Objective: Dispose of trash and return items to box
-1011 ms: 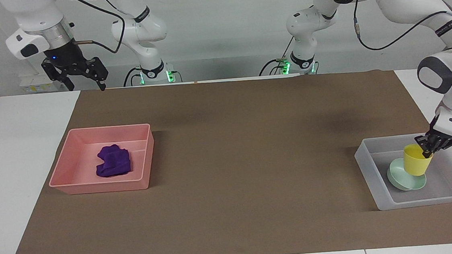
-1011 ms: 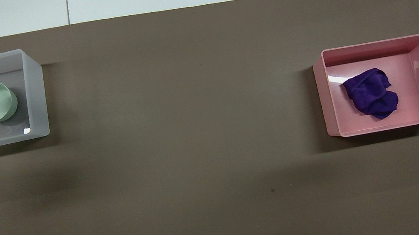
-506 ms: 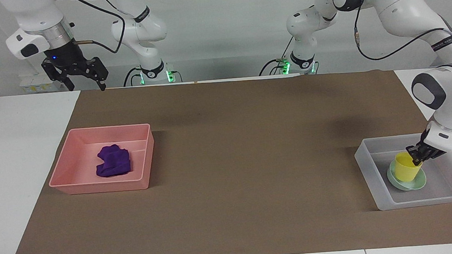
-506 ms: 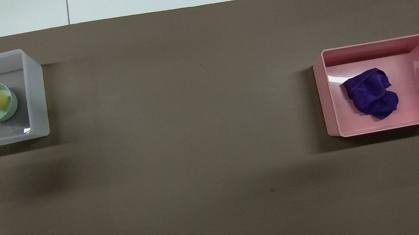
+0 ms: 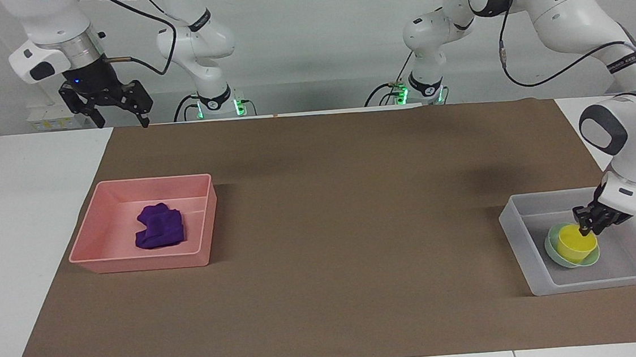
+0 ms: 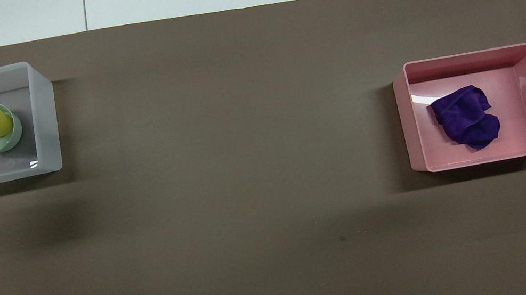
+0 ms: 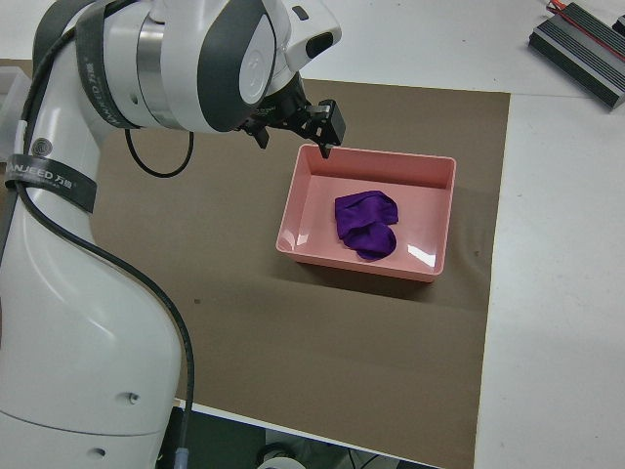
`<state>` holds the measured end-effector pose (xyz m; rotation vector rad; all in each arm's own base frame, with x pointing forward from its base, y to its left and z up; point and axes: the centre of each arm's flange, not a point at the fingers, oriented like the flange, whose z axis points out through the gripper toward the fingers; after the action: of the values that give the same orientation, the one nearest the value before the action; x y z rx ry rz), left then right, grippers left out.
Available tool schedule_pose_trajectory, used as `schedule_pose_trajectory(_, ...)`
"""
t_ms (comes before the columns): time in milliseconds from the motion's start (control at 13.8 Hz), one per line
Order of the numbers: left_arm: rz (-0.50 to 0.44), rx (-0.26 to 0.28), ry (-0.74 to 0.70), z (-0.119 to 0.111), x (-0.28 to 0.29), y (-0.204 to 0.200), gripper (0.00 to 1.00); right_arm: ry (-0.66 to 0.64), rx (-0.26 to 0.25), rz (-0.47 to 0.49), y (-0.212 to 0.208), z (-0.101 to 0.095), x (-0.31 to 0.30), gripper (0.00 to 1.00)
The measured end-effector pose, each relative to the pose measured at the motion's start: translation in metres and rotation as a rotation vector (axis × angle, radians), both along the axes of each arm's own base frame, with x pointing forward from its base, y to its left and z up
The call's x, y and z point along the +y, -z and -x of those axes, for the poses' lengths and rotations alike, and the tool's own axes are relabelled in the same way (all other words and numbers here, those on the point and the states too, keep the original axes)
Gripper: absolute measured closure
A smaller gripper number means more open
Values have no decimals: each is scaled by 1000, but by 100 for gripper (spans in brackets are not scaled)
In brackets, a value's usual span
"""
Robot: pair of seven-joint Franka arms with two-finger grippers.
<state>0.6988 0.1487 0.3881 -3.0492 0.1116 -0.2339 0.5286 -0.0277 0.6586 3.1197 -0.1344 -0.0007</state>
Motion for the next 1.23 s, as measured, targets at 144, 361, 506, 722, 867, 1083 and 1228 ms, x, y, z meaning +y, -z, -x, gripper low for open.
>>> schedule_pose_trajectory(144,0,2,-7,1,6,0,33,0,-2,0,0,0,0,0)
schedule_pose_trajectory(361,23,43,-8,3,0,-2,0,0,-14,1,0,-2,0,0)
schedule_pose_trajectory(506,48,93,-10,4,-6,-22,0,0,-14,1,0,-2,0,0)
schedule_pose_trajectory(722,64,135,1,11,-33,-81,0,0,-14,1,1,-2,0,0)
schedule_pose_trajectory(867,90,169,-43,30,-63,-126,0,0,-13,1,2,-2,0,0)
schedule_pose_trajectory(1083,124,196,-49,55,-107,-171,0,0,-12,1,2,-2,0,0)
schedule_pose_trajectory(1228,114,215,-33,73,-154,-197,0,0,-11,1,3,-2,0,0)
